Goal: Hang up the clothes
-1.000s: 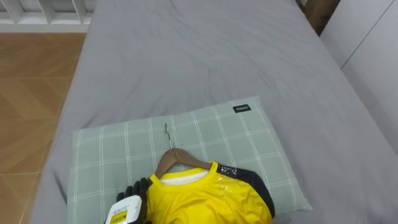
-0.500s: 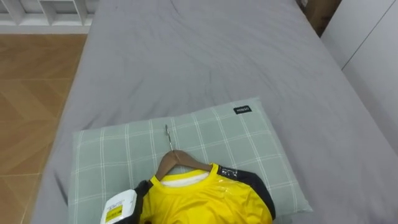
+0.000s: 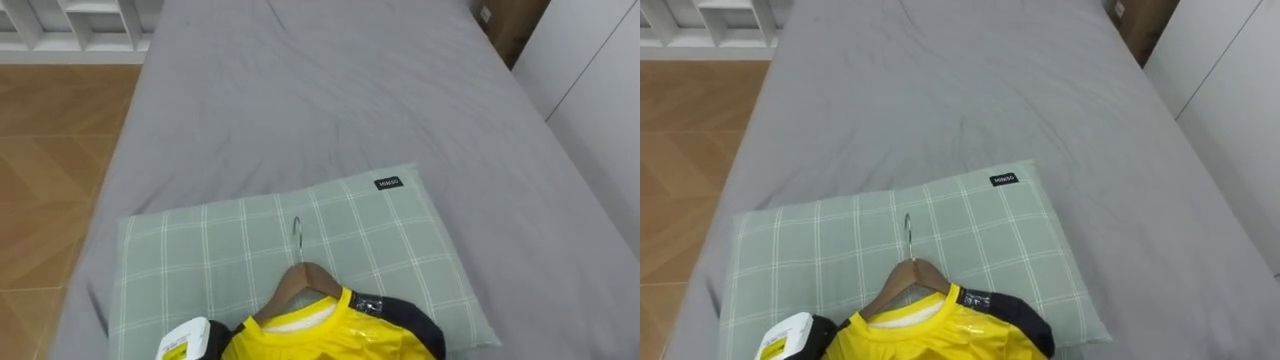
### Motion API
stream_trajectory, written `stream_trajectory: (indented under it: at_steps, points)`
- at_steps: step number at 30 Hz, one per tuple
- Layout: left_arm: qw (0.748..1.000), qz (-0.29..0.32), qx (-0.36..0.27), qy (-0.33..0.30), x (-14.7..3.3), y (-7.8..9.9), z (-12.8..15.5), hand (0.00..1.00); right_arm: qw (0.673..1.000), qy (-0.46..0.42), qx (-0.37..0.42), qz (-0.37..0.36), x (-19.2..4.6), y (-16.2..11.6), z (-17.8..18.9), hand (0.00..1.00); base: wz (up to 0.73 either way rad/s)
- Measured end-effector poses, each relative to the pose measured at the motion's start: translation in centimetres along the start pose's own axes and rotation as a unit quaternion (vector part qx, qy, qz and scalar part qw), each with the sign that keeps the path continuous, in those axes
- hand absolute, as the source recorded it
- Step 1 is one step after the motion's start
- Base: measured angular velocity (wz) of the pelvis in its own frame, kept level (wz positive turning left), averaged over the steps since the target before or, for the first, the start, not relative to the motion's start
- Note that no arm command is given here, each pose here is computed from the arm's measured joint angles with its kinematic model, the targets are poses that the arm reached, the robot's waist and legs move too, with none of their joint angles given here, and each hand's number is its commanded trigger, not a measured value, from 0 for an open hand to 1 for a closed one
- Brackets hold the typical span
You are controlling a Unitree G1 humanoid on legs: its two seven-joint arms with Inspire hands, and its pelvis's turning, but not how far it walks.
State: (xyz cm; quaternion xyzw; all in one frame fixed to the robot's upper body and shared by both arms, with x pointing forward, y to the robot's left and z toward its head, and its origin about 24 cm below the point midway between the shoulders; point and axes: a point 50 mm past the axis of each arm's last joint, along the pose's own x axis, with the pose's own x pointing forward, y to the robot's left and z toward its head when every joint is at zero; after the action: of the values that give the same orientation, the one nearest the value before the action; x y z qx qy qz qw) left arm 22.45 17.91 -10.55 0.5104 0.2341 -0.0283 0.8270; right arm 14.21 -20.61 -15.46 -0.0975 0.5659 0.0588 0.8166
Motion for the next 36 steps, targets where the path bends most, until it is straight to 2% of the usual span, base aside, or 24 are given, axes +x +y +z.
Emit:
stream_trajectory:
  at_steps: [27, 33, 36]
  points:
    - [0.999, 0.000, -0.041, 0.016, 0.1, 0.1, -0.2, 1.00, 1.000, 0.002, 0.009, -0.018, 0.0, -0.1, -0.7, 0.00, 0.00]
    - [0.998, 0.031, -0.052, -0.010, 0.6, 1.3, 0.9, 1.00, 1.000, 0.001, 0.017, -0.024, -0.2, -0.3, -1.6, 0.00, 0.07]
    - [0.995, 0.072, -0.059, -0.036, 1.0, 3.0, 1.7, 1.00, 0.999, 0.001, 0.037, -0.027, -0.3, -0.3, -2.4, 0.00, 0.04]
